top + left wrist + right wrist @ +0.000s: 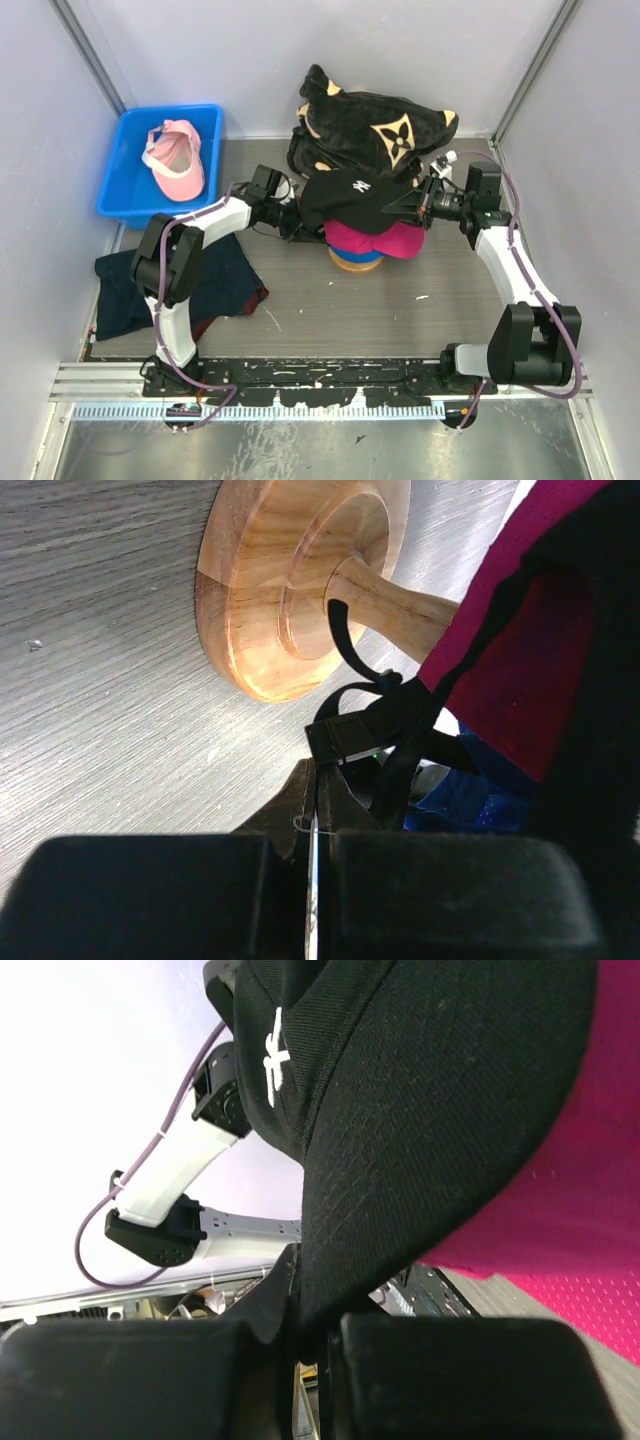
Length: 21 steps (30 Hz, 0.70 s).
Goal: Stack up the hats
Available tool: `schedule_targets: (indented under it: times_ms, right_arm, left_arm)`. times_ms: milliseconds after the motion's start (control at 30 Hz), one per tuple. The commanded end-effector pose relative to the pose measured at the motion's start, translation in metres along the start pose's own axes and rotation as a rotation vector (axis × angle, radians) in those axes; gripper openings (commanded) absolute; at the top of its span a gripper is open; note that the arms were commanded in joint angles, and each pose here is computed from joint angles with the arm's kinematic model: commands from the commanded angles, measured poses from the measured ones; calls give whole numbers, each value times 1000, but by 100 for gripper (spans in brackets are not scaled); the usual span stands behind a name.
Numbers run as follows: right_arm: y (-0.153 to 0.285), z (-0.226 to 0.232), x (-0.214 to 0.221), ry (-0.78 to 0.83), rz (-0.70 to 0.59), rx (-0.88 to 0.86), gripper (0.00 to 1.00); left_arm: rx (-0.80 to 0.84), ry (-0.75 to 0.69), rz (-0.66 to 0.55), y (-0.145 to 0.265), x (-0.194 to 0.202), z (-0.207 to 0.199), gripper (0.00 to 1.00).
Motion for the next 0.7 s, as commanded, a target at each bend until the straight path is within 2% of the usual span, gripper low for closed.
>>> schedule_targets:
  times_ms: [0, 167, 667]
  right_arm:
    - [14, 3, 22, 47, 21, -19, 1]
    - [24, -17, 36, 15, 11, -17, 1]
    - [21, -77, 35, -99, -45, -67, 1]
  left_arm:
    - [-1, -5, -7, -3, -7, -2, 2]
    - [-2, -6, -7, -4, -9, -3, 2]
    - [-6, 22, -43, 9, -27, 9, 2]
Point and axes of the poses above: each gripper's point midway between its finger pads, its own y axis back along the fingers, its own z axis along the line the jaws close on, x = y × z, the point moved 6 cm from there along y, back along the fingers, and after that the axes turned 9 degrees about y, right-handed, at the moved point
